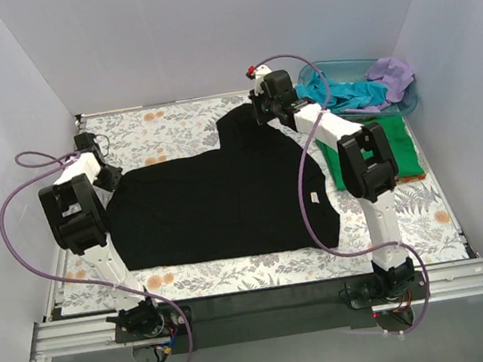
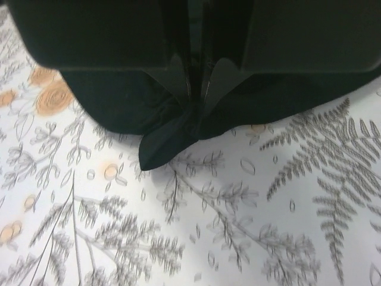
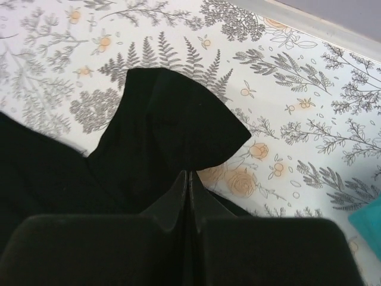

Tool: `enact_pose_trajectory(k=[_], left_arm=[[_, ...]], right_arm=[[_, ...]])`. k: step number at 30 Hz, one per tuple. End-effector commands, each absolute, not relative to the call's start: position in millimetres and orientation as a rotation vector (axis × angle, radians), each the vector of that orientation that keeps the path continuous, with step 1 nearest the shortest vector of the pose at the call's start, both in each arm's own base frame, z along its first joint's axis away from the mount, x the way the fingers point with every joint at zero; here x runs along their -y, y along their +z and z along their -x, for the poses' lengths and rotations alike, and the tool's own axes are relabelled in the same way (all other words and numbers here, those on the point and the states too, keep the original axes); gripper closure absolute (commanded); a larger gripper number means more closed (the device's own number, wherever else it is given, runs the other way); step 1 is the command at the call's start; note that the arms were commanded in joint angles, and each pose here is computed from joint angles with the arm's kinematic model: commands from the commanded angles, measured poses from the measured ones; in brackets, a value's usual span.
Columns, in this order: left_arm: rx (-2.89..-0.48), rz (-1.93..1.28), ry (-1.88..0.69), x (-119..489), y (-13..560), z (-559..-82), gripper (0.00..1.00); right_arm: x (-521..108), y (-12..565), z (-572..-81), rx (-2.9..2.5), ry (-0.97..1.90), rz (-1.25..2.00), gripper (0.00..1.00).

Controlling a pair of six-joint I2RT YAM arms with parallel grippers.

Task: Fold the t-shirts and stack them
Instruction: Fold the tshirt

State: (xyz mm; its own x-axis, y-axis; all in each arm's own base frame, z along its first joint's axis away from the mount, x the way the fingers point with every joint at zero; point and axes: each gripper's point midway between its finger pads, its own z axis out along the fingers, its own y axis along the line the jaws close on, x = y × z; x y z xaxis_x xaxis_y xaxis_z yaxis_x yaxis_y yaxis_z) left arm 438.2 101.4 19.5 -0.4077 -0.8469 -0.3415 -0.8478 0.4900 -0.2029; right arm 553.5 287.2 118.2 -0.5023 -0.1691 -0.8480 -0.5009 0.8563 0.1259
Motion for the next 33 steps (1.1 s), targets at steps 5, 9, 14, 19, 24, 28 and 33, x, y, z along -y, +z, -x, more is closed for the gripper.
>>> enact_pose_trajectory(k=[5,9,14,19,24,28,33], left_arm=[[-2.310,1.391,-0.102,-78.0,41.1,-407.9,1.00],[-2.239,1.441,-0.044,-83.1,50.9,-385.2,1.00],[-2.144,1.458,-0.029,-86.1,74.5,-369.0,1.00],[-2.107,1.475,-0.016,-88.8,98.0,-363.5,1.00],[-1.929,1.468,-0.040,-96.3,144.2,-359.4,1.00],[-1.836,1.404,-0.075,-109.7,188.9,-402.7,1.00],[-1.884,1.437,0.018,-123.9,174.9,-414.3,1.00]], right_arm=[[-273.1,161.2,-498.8,-1.943,0.457,0.600,0.99],[-252.4,161.5,-465.1,-1.944,0.422,0.590,0.99],[-226.7,151.5,-420.1,-1.982,0.400,0.554,0.99],[-208.3,161.9,-391.1,-1.956,0.381,0.522,0.99],[-193.9,163.6,-367.3,-1.942,0.368,0.513,0.99],[-190.3,182.2,-383.0,-1.897,0.304,0.507,0.99],[-194.7,188.9,-397.0,-1.886,0.285,0.511,0.99]])
